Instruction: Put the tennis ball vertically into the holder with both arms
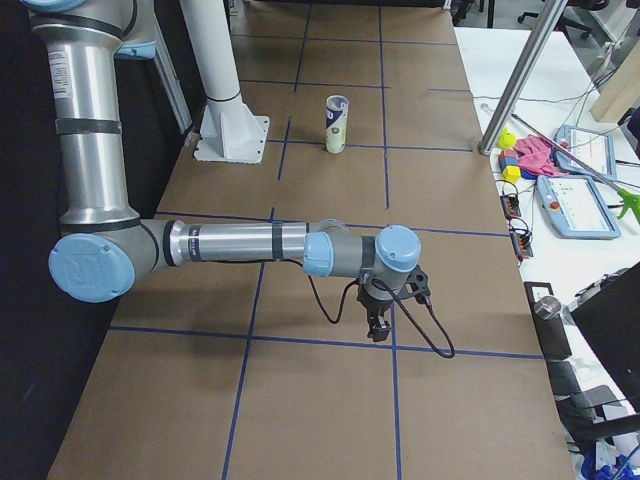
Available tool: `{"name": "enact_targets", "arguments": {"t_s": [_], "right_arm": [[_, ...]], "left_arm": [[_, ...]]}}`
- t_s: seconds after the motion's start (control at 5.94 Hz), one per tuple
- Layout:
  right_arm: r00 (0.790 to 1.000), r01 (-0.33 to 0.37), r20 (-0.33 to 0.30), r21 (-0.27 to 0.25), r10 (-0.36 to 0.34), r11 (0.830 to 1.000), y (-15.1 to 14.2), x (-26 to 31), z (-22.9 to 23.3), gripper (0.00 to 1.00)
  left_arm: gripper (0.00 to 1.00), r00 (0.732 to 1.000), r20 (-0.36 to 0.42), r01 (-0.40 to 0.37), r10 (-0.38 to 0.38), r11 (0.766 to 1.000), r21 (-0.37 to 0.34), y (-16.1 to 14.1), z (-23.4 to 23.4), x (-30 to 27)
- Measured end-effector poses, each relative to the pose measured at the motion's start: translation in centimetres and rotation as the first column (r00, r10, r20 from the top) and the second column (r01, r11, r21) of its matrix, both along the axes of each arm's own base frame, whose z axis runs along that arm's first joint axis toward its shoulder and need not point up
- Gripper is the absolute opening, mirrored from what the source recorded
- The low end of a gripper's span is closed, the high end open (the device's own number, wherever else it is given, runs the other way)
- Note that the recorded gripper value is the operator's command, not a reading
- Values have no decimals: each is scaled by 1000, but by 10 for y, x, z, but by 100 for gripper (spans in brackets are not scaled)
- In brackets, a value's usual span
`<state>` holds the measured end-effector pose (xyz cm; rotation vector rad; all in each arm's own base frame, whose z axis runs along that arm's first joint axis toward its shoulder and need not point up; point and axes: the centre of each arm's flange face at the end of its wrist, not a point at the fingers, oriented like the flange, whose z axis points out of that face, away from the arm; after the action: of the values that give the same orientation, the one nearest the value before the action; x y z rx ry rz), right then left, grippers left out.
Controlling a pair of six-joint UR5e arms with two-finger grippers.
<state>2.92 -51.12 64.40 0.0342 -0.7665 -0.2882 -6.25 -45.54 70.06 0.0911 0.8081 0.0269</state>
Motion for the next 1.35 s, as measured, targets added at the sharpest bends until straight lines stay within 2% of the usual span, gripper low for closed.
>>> {"name": "enact_targets", "arguments": {"t_s": [0.34, 0.51, 0.67, 0.84, 1.01, 1.35], "right_arm": [[1000, 13, 0, -8, -13, 1000, 2, -7, 4, 100], [1000, 16, 0, -9, -16, 1000, 2, -8, 4, 100], [1000, 17, 1, -9, -17, 1000, 3, -9, 4, 100], [1000, 18, 1, -7, -18, 1000, 2, -10, 3, 100], [1000, 18, 1, -6, -18, 1000, 1, -10, 2, 100], [1000, 22, 2, -6, -22, 1000, -1, -13, 2, 100]], "left_arm": [[100, 1000, -9, -14, 13, 999, -44, -11, -22, 6], [100, 999, 38, -24, 26, 998, -51, -19, -28, 7], [100, 994, 93, -61, 63, 998, -25, -28, -34, 6], [100, 988, 113, -107, 107, 994, -6, -38, -46, 5], [100, 985, 116, -128, 127, 992, -4, -48, -61, 4], [100, 986, 91, -136, 137, 991, -16, -46, -64, 4]]}}
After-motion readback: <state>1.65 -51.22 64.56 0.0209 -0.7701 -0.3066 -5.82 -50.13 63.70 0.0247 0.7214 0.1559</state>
